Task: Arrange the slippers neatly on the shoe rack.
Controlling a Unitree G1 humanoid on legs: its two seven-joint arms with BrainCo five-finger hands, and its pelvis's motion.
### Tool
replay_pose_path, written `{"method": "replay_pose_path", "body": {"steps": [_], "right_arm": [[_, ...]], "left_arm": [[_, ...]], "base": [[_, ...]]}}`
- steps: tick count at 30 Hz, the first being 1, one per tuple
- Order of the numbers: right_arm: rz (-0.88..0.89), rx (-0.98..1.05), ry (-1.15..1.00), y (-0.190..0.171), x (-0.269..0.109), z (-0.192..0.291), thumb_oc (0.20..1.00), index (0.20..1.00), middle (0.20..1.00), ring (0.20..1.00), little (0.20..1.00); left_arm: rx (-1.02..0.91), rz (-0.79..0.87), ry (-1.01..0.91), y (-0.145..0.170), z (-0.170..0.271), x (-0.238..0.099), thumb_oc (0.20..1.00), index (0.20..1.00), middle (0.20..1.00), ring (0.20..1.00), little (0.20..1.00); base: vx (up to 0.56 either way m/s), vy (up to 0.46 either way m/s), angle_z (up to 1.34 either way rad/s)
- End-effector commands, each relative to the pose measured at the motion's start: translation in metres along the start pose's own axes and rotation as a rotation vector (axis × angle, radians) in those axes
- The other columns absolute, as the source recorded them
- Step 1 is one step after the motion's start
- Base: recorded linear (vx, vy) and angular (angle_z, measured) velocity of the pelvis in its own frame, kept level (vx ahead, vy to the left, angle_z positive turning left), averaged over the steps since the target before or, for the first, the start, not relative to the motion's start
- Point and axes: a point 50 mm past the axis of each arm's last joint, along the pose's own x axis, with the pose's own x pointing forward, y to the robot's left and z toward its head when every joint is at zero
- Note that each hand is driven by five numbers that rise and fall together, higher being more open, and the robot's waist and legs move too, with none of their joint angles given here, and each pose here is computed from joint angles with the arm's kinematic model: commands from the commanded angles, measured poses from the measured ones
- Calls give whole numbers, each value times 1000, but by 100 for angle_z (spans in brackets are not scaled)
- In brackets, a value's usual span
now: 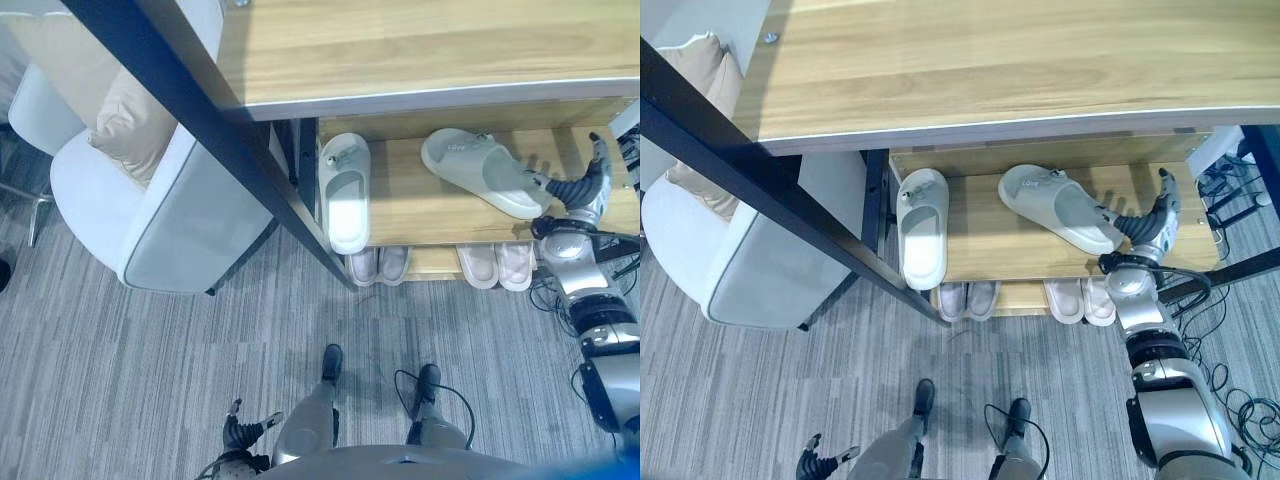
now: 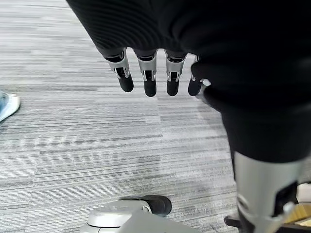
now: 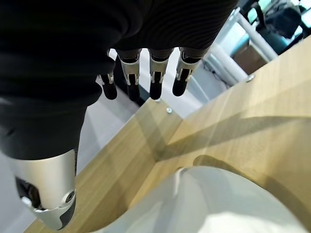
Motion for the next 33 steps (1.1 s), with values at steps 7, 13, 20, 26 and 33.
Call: {"method": "replay_pose_path", "body": {"steps": [7,13,20,26,33], "right_arm": [[-35,-53,-111,-14,31,32,1000,1000,1000,1000,1000],[8,-47,-132,-2,33,44,1000,1000,1000,1000,1000],[112,-75,-116,17,23,40,200,200,200,200,200],[181,-90,-78,33,9,27,200,200,200,200,200],[166,-57,-36,39,-15,7,200,200,200,200,200]], "left_arm": [[43,32,-56,11,15,11,1000,1000,1000,1000,1000],[28,55,-57,20,15,13,1000,1000,1000,1000,1000],[12,63,-55,24,16,14,1000,1000,1000,1000,1000],[9,68,-35,26,13,15,1000,1000,1000,1000,1000],[3,80,-9,24,8,13,1000,1000,1000,1000,1000]], "base": [[-8,6,14],[3,-12,7],[4,-7,5],[0,0,0],[-10,7,0]]}}
